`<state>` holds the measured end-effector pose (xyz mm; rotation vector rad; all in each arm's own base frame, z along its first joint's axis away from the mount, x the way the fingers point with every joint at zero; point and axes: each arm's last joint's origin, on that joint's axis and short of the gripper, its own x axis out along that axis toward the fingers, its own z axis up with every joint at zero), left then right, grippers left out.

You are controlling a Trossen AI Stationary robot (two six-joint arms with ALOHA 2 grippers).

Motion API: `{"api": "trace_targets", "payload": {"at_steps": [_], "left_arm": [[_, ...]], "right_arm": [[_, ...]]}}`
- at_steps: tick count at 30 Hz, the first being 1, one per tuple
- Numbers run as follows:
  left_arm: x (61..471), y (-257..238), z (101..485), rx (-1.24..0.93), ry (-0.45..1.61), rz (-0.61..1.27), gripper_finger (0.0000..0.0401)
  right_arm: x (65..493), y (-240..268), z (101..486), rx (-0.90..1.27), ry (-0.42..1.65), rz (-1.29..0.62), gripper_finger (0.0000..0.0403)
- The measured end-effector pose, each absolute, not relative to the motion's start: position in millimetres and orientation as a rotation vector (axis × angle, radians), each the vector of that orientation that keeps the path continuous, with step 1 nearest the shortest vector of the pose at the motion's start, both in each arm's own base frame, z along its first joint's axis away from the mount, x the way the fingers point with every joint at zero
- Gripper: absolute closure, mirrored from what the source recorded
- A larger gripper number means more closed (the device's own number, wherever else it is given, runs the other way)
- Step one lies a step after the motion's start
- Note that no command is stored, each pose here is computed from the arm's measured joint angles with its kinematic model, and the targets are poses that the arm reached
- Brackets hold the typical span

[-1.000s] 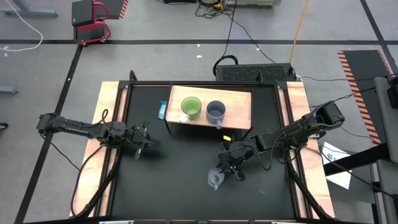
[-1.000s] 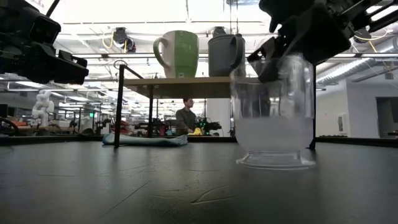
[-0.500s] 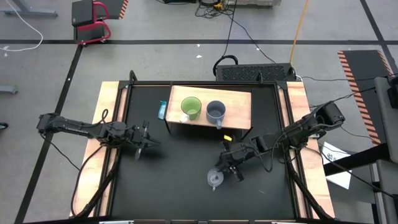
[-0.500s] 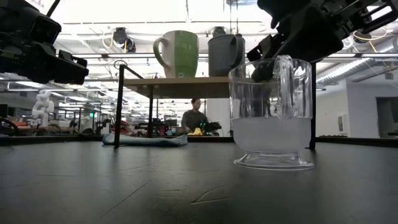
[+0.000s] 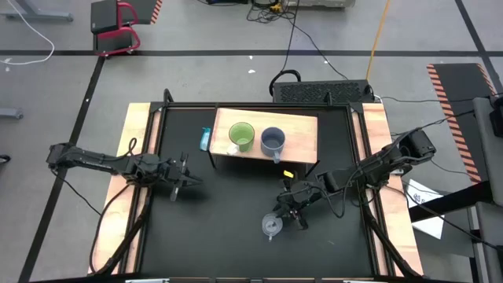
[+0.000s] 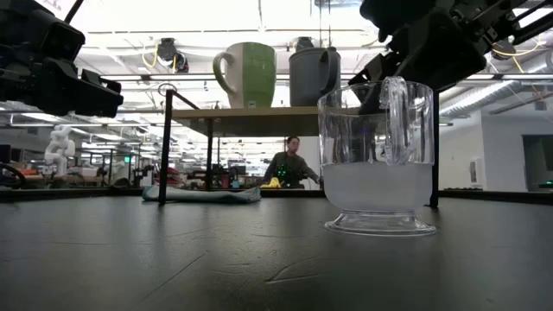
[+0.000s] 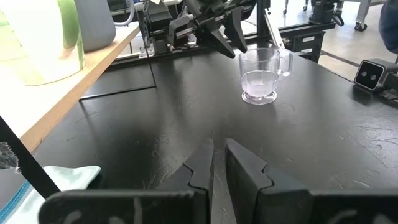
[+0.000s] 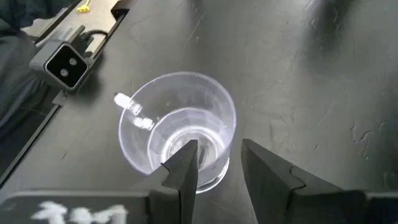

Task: Stack small to large cups/mugs on shelf
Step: Put the transparent cup on the shelf

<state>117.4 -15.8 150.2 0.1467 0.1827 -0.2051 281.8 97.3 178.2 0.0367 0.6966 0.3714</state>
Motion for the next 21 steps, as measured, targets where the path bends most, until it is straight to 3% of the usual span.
{"api": "trace_targets", "payload": {"at_steps": [21], "left_arm": [[117.4,-15.8,150.3,0.143,0.182,-0.205,0.0359]], "right_arm": [[278.2,102.7,176.3,0.056,0.730,0.382,0.0287]]}}
